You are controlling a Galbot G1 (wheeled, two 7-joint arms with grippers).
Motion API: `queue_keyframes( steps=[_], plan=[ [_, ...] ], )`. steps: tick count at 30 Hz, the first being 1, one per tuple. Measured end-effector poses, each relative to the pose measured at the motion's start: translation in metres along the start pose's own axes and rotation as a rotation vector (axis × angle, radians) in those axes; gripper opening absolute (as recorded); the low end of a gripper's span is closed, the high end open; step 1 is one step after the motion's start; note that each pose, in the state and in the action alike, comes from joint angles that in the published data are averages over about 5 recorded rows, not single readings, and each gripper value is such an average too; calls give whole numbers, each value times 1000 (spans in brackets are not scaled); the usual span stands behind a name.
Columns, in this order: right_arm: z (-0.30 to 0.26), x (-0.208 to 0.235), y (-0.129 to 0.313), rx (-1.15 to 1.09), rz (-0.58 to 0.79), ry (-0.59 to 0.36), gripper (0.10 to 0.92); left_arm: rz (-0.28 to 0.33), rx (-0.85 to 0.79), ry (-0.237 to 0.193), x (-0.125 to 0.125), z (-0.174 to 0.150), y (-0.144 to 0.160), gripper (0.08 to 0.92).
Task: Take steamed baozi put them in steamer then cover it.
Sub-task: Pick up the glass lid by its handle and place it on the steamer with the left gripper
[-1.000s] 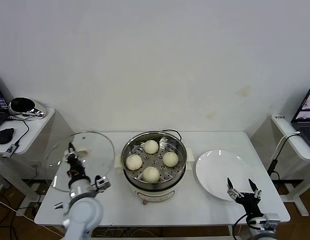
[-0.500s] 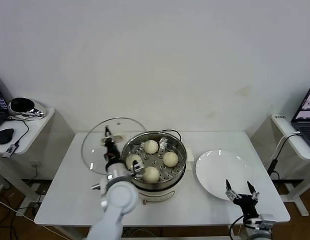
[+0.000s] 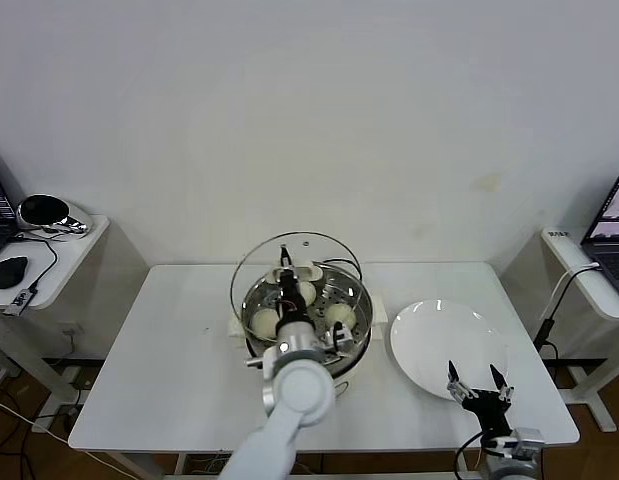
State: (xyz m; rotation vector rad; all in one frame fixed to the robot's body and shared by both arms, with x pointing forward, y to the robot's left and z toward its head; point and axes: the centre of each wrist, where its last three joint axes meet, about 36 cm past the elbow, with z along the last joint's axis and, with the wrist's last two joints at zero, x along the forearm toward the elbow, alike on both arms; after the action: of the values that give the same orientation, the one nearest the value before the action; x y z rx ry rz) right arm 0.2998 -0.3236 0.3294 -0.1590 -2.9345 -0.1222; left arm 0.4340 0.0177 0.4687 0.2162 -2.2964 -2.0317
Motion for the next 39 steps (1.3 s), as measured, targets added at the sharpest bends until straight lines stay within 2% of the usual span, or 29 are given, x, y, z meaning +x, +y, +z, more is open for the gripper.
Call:
queue_keyframes(
  steps=[14,26,39],
  plan=[
    [1,-4,1,2,-1,-6,823,75,-29,-31,6,-17,-20,137],
    [0,-7,2,-2,-1,-14,823,115,-56,-27,9,-18,-33,137],
    [3,-7,2,-2,-1,-14,823,131,-77,-14,11,-16,-35,137]
  ],
)
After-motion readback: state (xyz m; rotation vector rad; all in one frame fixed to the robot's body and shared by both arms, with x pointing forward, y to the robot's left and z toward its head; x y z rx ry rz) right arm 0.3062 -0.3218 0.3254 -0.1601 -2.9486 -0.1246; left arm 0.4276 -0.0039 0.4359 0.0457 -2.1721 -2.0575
